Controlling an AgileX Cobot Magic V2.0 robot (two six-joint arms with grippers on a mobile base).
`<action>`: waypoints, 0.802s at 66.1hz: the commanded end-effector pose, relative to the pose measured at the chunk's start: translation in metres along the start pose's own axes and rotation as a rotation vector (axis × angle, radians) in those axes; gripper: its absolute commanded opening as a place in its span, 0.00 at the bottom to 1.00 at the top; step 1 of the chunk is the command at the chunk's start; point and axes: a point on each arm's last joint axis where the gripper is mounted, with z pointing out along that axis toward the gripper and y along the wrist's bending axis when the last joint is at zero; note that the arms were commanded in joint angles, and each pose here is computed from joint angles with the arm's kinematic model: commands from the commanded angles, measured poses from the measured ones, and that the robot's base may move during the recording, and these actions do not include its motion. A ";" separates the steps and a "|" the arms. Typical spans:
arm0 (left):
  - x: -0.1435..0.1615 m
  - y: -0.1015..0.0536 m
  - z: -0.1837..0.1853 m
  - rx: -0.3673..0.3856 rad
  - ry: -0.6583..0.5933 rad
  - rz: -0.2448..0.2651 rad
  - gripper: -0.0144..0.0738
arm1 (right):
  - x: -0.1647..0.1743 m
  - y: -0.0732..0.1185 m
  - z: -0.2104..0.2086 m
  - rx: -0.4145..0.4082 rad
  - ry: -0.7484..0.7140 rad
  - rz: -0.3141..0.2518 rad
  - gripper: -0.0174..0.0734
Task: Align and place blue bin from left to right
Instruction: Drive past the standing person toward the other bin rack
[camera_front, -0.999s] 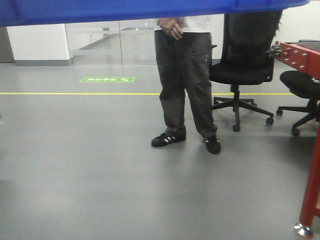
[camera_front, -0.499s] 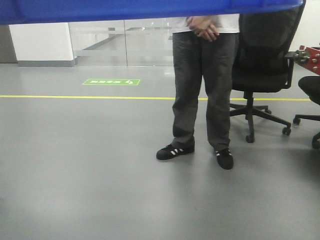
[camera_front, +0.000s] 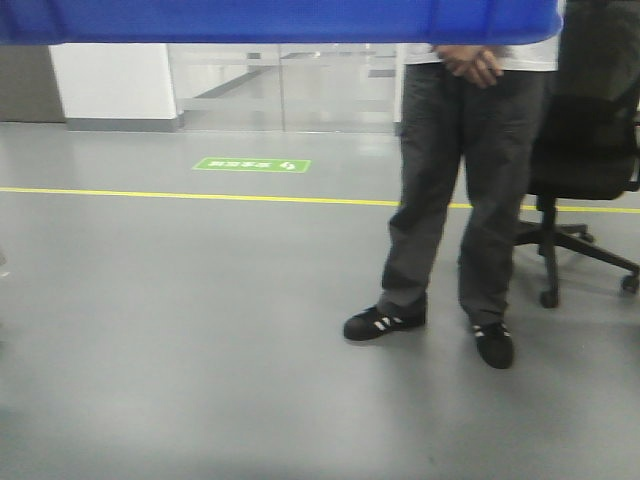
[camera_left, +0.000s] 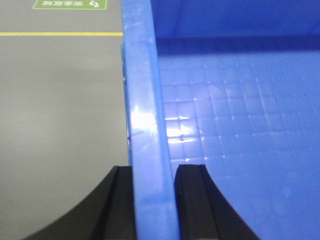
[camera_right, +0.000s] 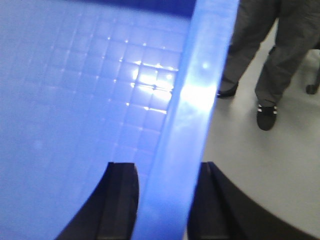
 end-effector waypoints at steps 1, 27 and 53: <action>-0.022 -0.004 -0.022 0.041 -0.183 -0.016 0.04 | -0.008 -0.002 -0.009 0.006 -0.077 0.020 0.11; -0.022 -0.004 -0.022 0.041 -0.185 -0.016 0.04 | -0.008 -0.002 -0.009 0.006 -0.077 0.020 0.11; -0.022 -0.004 -0.022 0.041 -0.185 -0.016 0.04 | -0.008 -0.002 -0.009 0.006 -0.077 0.020 0.11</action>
